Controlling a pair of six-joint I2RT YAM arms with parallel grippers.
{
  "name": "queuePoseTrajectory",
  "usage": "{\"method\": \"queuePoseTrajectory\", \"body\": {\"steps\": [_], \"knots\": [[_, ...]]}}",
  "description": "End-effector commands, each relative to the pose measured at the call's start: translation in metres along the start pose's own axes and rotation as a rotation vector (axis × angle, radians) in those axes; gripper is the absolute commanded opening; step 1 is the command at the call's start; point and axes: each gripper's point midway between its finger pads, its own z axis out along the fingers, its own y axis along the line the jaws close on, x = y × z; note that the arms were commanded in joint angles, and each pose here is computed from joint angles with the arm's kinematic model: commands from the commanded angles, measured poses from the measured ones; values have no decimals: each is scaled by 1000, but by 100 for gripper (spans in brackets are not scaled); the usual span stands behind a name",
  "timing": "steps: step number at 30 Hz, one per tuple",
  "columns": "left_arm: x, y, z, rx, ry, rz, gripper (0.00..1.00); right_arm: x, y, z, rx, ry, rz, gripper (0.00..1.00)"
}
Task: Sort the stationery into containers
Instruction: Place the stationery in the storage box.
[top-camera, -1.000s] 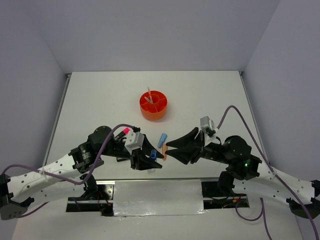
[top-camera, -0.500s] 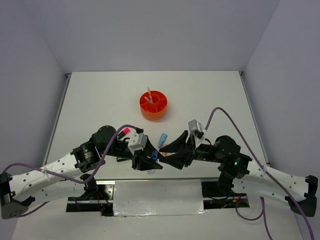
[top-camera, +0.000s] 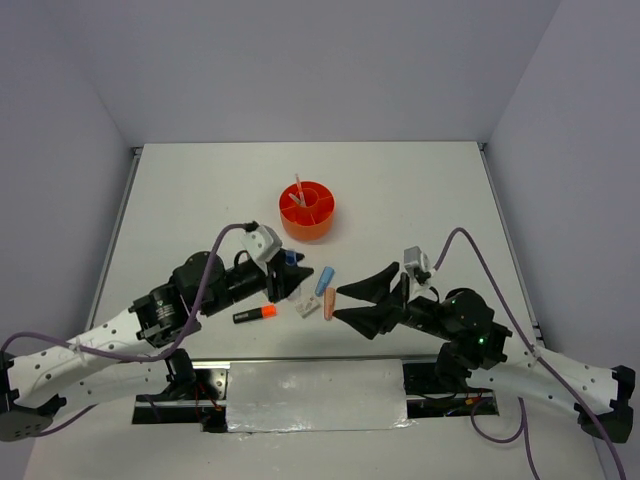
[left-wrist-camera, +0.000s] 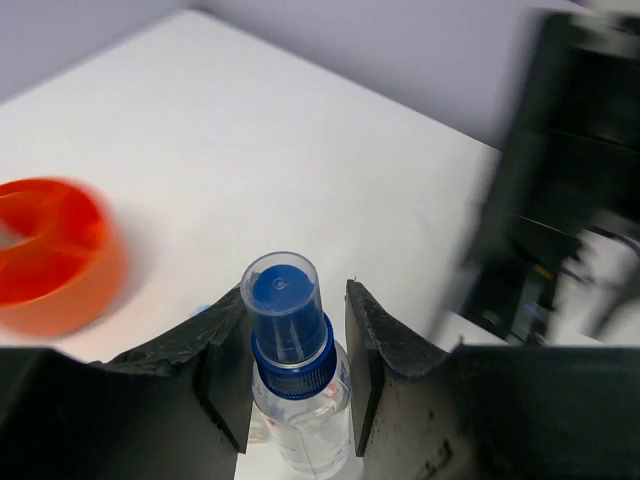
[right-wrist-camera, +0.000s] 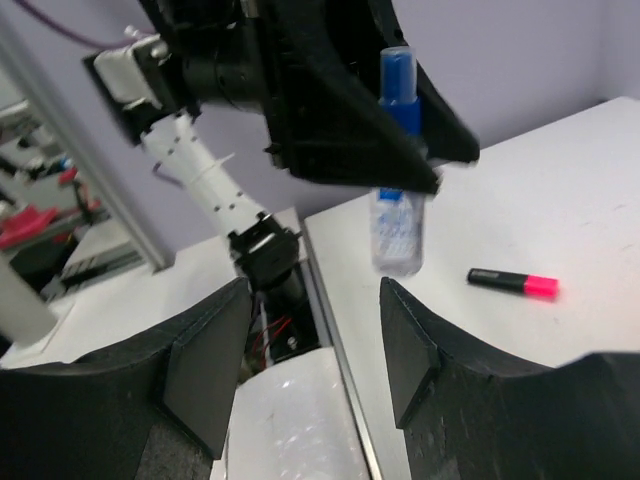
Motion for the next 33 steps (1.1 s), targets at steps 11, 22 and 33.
{"method": "queuePoseTrajectory", "body": {"steps": [11, 22, 33], "knots": [[-59, 265, -27, -843, -428, -156, 0, -24, -13, -19, 104, -130, 5, 62], [-43, 344, 44, -619, -474, -218, 0, -13, -14, -19, 99, -76, -24, 62], [-16, 359, 80, -510, -503, -292, 0, -26, -7, -26, 82, -89, -62, 64]]}}
